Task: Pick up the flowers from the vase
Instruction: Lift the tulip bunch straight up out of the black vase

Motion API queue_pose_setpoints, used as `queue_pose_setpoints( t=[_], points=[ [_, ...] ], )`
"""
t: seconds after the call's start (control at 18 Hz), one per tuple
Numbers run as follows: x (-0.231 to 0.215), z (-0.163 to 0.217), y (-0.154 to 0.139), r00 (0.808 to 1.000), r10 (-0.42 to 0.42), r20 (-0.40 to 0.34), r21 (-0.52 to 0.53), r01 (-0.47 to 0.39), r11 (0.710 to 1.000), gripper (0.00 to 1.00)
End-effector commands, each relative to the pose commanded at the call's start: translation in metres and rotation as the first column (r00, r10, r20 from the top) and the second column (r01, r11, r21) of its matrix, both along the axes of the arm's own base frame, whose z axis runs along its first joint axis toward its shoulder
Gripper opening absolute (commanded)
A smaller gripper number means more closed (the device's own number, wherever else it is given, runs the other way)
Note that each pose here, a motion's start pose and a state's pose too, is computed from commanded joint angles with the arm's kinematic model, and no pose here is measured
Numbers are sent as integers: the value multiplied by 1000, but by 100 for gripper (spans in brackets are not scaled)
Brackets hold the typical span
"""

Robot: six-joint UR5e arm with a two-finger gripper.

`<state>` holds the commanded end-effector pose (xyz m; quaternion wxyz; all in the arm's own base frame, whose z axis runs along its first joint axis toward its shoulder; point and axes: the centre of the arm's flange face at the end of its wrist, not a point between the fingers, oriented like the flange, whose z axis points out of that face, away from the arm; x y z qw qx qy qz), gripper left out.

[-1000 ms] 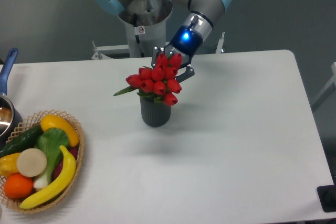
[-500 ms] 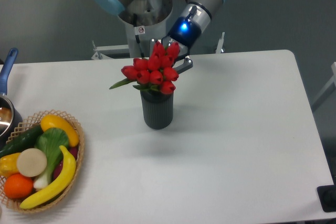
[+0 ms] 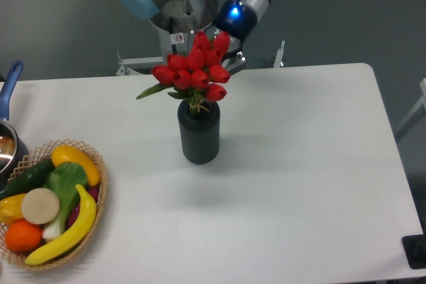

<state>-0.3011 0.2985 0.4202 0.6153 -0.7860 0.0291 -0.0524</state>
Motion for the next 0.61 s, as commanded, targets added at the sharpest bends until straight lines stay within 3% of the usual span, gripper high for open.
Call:
queue_pose_setpoints(
  t=[0.61],
  points=[
    [2, 62, -1, 999, 40, 25, 10, -40, 999, 18]
  ],
)
